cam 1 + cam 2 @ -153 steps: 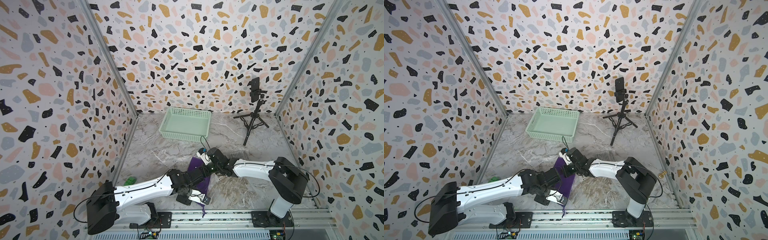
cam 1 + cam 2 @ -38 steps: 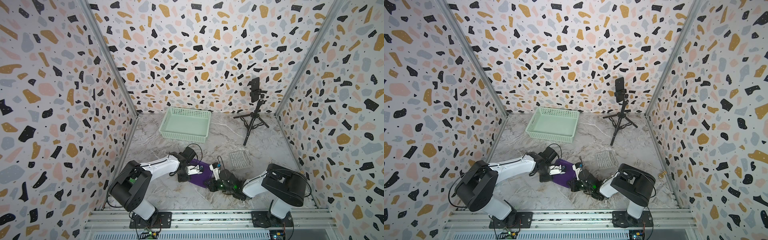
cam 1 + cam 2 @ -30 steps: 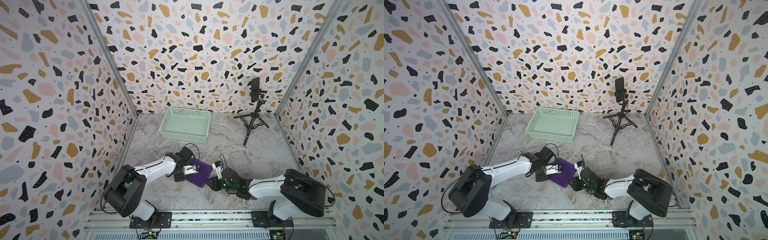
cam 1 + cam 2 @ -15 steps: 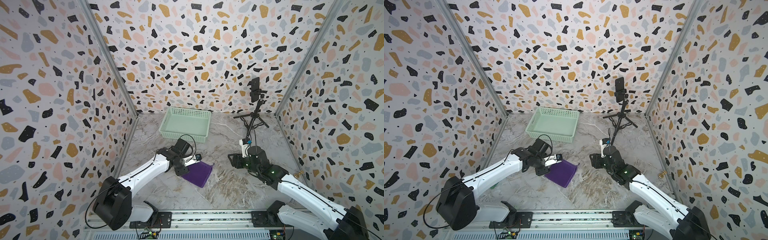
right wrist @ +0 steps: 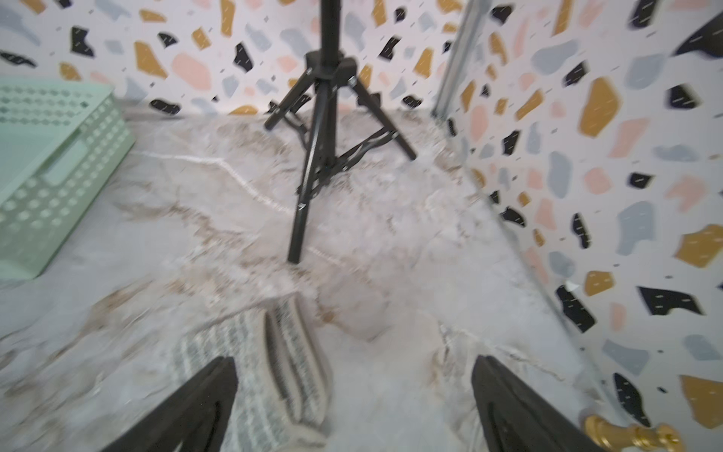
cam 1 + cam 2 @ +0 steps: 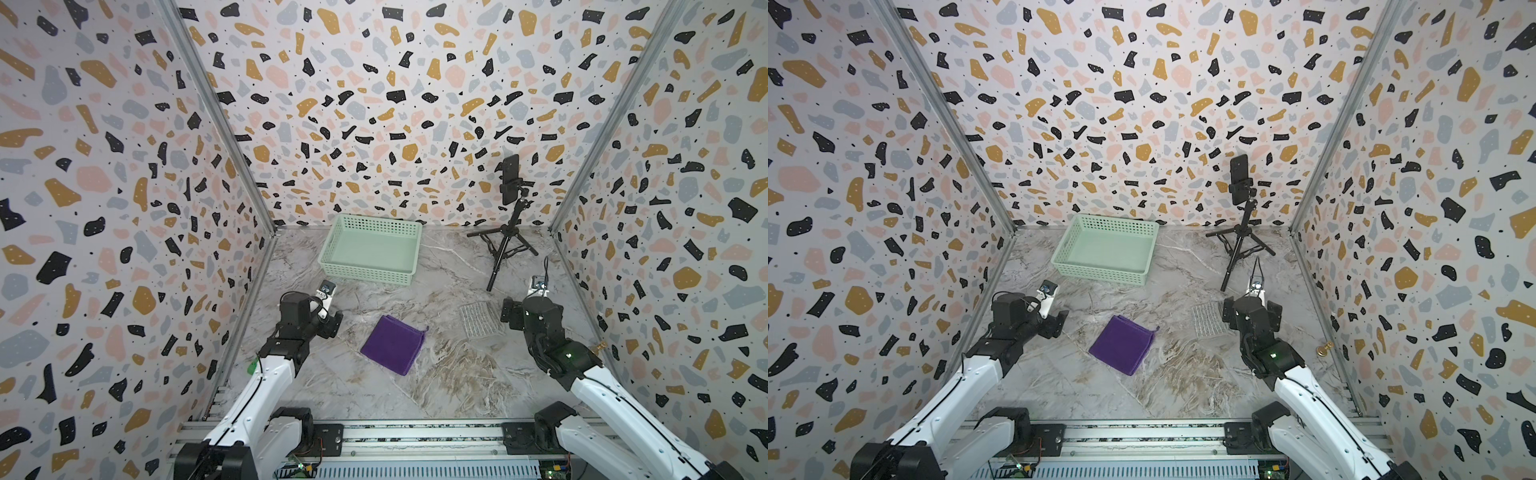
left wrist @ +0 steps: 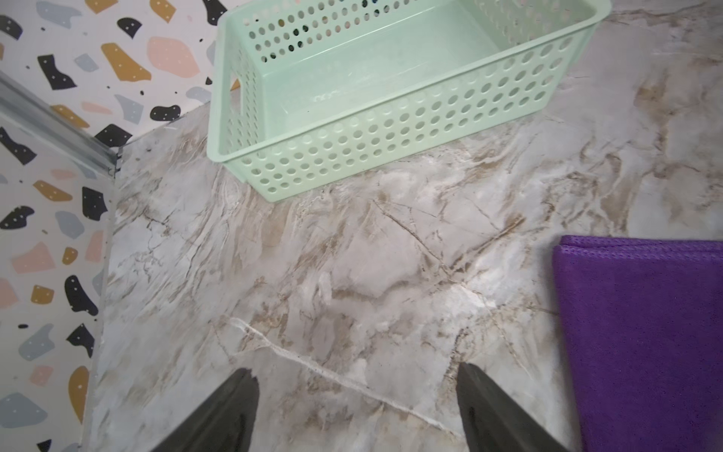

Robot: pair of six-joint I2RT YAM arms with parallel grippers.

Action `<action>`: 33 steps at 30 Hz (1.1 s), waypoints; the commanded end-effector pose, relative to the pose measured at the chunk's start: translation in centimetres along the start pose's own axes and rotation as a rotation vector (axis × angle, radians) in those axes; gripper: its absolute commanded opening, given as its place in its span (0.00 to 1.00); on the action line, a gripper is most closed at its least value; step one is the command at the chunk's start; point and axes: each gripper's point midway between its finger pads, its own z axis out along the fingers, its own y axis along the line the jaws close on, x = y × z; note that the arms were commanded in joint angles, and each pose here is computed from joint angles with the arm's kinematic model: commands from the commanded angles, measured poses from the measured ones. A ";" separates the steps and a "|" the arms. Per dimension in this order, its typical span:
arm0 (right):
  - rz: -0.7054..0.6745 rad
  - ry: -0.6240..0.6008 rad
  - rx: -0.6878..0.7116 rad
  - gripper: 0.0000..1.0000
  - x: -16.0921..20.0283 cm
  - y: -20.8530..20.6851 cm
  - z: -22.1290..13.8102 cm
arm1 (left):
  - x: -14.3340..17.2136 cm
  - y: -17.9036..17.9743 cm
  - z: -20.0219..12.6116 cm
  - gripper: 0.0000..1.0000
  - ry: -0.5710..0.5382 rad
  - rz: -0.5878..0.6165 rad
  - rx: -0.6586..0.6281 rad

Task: Fold the square dishcloth
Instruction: Reset both arms

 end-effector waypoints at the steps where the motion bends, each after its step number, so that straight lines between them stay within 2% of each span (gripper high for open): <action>1: -0.026 -0.125 0.177 1.00 -0.7 -3.1 0.6 | -2.6 1.6 0.3 0.84 -0.170 -0.060 -0.064; 3: -0.004 -0.148 0.247 1.00 0.4 -4.4 1.4 | -2.2 1.9 0.7 0.85 -0.186 -0.085 -0.071; 7: 0.051 -0.136 0.274 1.00 2.9 -5.7 3.2 | -1.1 2.0 1.6 0.86 -0.226 -0.097 -0.100; 12: 0.019 -0.162 0.314 1.00 4.6 -6.7 4.9 | -1.2 2.4 1.9 0.86 -0.282 -0.133 -0.122; 17: 0.006 -0.232 0.244 1.00 3.9 -5.4 6.9 | -2.2 2.0 2.6 0.87 -0.372 -0.165 -0.090; 21: -0.028 -0.255 0.155 1.00 4.4 -3.8 8.8 | -1.0 3.1 6.1 0.88 -0.274 -0.207 -0.110; 24: -0.094 -0.151 -0.004 1.00 5.3 -0.9 10.6 | -0.6 3.1 6.5 0.88 -0.234 -0.213 -0.107; 26: -0.101 -0.203 0.004 1.00 5.4 -0.9 11.3 | -0.7 3.2 6.6 0.88 -0.237 -0.215 -0.108; 28: -0.104 -0.068 -0.006 1.00 7.1 -0.8 11.9 | -0.6 3.1 6.7 0.88 -0.228 -0.215 -0.106; 30: -0.086 -0.065 -0.007 1.00 5.9 -1.0 13.4 | -0.6 3.1 6.6 0.88 -0.232 -0.216 -0.106; 32: -0.071 -0.013 -0.018 1.00 6.5 -1.3 13.3 | -0.7 3.1 6.5 0.88 -0.235 -0.215 -0.105; 33: -0.067 -0.063 -0.022 1.00 5.7 -1.2 13.3 | -0.6 3.1 6.5 0.88 -0.235 -0.215 -0.104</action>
